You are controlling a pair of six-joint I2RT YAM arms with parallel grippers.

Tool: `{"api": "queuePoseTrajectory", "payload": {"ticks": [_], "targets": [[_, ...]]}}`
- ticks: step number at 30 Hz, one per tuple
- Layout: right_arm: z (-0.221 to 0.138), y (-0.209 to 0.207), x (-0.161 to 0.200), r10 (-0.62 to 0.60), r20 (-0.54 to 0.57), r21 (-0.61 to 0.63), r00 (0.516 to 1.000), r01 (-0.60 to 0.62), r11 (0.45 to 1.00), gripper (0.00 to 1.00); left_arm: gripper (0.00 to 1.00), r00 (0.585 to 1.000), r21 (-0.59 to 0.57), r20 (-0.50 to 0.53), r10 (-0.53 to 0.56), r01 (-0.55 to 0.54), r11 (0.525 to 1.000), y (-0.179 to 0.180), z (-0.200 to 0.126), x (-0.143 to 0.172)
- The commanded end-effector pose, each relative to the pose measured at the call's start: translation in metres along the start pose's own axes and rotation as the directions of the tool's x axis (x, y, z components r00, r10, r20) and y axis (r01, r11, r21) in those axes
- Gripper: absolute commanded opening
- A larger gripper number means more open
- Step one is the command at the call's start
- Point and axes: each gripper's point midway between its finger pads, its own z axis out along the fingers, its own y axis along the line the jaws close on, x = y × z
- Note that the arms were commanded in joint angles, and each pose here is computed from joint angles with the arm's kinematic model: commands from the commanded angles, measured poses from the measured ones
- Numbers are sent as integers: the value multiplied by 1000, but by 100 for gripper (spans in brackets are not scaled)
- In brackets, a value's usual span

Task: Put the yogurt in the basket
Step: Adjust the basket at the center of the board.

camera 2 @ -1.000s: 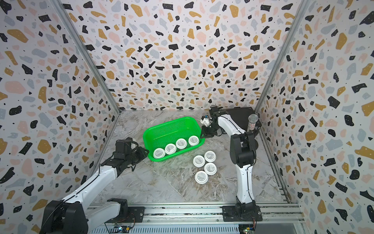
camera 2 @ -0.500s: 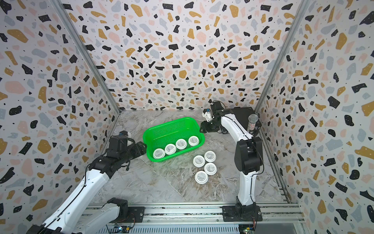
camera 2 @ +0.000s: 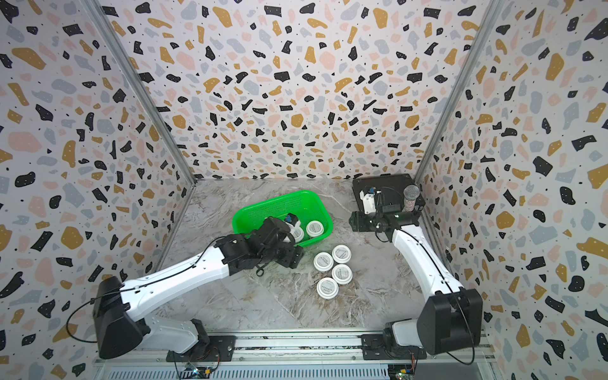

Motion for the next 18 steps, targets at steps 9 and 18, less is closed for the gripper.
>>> {"api": "queuePoseTrajectory", "payload": {"ticks": [9, 18], "targets": [[-32, -4, 30, 47, 79, 13, 996, -48, 999, 66, 85, 981, 81, -120, 154, -145, 986, -45, 63, 4], [-31, -4, 44, 47, 58, 6, 997, -47, 999, 67, 76, 969, 81, -160, 188, -177, 981, -49, 92, 10]]}}
